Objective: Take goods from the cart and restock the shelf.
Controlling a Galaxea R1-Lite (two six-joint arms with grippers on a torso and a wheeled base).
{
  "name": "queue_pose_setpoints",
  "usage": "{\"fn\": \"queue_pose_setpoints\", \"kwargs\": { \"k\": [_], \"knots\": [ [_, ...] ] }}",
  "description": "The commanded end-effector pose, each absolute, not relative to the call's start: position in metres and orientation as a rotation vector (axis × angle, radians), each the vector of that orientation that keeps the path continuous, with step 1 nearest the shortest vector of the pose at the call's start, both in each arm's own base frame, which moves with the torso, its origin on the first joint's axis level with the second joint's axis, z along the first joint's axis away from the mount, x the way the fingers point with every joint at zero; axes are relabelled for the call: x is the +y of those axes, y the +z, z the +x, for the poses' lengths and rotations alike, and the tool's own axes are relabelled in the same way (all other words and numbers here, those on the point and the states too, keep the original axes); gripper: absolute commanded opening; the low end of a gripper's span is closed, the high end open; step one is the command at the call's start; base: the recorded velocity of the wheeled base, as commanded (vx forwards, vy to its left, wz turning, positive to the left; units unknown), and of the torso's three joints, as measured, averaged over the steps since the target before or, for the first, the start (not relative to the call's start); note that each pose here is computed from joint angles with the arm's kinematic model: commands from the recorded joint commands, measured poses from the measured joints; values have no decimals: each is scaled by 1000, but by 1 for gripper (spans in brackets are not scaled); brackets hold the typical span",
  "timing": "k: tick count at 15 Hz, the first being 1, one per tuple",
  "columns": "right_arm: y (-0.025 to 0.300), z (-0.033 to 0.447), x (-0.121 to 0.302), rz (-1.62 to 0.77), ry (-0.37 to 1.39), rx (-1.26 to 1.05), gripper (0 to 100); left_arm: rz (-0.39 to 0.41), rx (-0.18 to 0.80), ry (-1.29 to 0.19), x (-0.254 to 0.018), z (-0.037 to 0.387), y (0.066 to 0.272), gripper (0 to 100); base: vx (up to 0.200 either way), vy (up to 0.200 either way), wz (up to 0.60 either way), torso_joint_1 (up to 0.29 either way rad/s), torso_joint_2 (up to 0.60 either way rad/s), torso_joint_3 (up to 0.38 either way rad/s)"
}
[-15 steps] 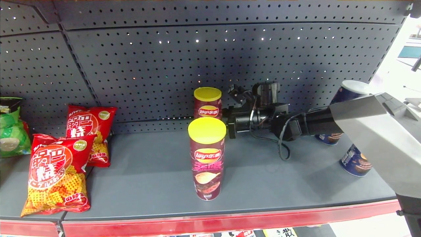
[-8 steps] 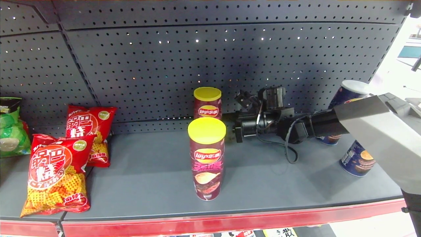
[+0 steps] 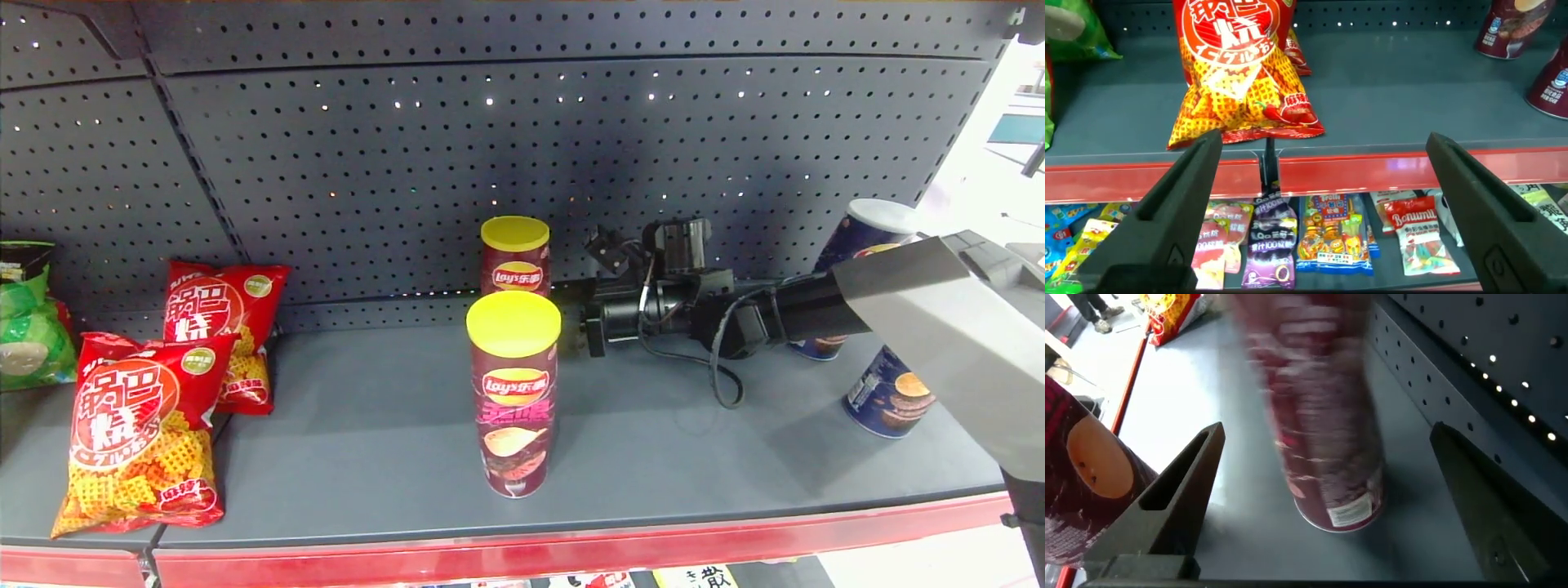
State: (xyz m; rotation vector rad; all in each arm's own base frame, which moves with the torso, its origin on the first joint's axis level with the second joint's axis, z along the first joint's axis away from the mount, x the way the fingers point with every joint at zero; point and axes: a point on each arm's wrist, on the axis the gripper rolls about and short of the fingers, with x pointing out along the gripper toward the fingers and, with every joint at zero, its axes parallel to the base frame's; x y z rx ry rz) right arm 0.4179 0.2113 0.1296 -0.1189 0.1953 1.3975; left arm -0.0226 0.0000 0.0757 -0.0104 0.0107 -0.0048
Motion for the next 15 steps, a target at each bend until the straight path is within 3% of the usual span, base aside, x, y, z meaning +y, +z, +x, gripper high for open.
{"fn": "queue_pose_setpoints", "kwargs": {
  "k": [1,15],
  "knots": [
    [130,419,209,-120,1391,194,100,-11,12,-5,0,-22,76,100,0,0,0,0,0,0],
    [120,432,188,-112,1323,219,100,-11,12,-5,0,-22,76,100,0,0,0,0,0,0]
  ]
}}
